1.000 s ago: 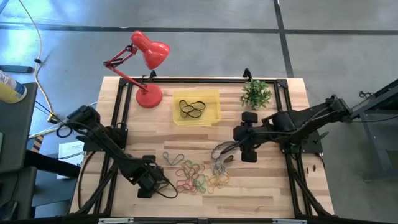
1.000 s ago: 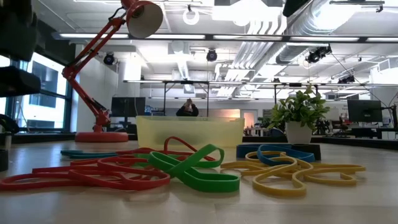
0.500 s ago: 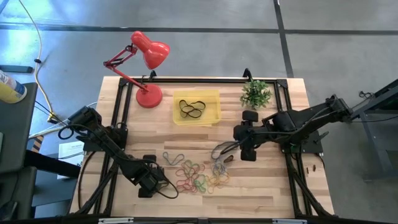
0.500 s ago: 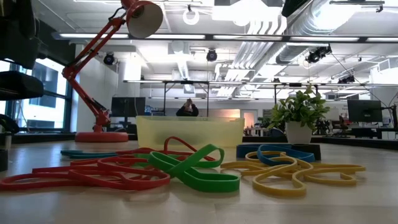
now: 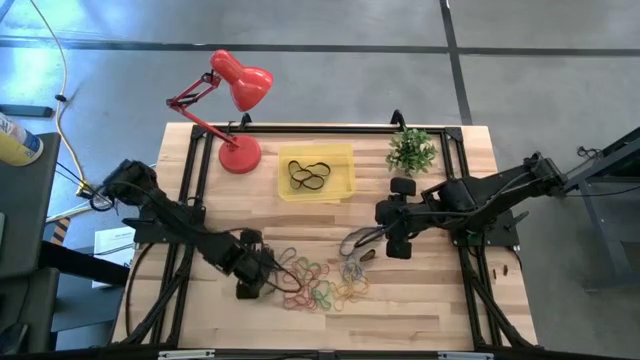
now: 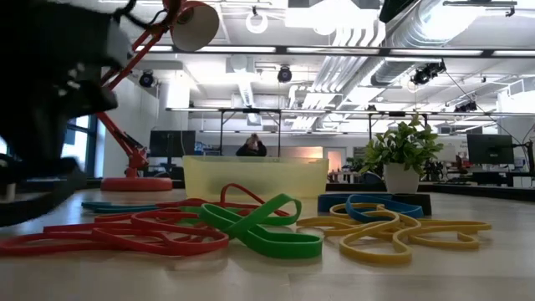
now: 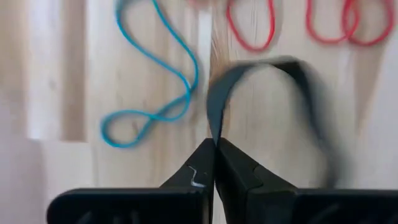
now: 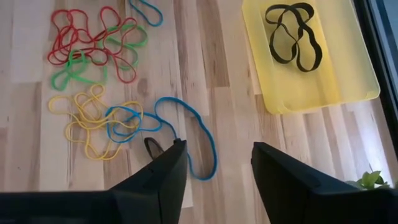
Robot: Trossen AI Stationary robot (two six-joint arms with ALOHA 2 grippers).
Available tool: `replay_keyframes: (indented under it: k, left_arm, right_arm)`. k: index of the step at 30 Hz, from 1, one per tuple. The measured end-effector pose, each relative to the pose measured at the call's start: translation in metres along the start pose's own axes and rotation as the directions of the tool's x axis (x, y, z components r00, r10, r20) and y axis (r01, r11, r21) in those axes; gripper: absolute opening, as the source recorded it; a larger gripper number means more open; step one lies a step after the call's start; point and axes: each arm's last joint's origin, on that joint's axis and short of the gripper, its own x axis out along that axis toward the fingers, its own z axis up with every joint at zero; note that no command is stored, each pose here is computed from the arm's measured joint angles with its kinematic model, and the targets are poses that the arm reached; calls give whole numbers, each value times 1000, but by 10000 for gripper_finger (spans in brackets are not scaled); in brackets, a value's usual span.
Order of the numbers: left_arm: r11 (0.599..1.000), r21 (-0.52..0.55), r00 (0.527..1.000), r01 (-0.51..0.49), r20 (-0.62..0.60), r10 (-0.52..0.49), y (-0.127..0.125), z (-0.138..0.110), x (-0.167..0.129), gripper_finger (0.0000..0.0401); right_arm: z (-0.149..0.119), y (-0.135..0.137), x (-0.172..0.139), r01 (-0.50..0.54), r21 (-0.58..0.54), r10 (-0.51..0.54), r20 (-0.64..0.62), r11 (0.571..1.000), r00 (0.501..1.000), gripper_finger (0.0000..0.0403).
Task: Pick and place rubber bands into bin
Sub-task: Put the black rubber band into the yellow container
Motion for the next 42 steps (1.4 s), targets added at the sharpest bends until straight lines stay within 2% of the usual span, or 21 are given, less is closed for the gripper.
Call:
replay_keyframes:
  k: [6,11,15,23,27,33,36,42]
  left_arm:
    - [996,-21,982,-82,167,84,37,20,-25,1]
    - [984,5,952,-179,253,172,67,37,-45,0]
    - [952,18,916,-304,280,287,98,54,-54,0]
    - [898,-28,846,-440,324,424,164,73,-54,0]
    - [890,-66,821,-452,358,444,194,78,-56,0]
    - [874,-76,801,-479,368,471,221,80,-53,0]
    - [877,-52,817,-477,342,464,231,81,-41,0]
    - [920,-17,887,-392,258,383,242,81,-3,0]
  right_arm:
    - [0,0,0,-9,42,10,-7,999,1000,160]
    - [-1,0,0,-5,69,6,-16,998,1000,155]
    - [-1,0,0,10,94,-9,-11,996,1000,158]
    - [3,-2,0,94,140,-104,61,986,993,150]
    - [8,-2,-1,112,161,-131,115,981,985,145]
    - [10,-2,-1,114,175,-139,134,978,981,147]
    - [10,-2,-1,120,191,-148,137,974,980,144]
    - [10,-2,-1,116,207,-147,141,972,979,142]
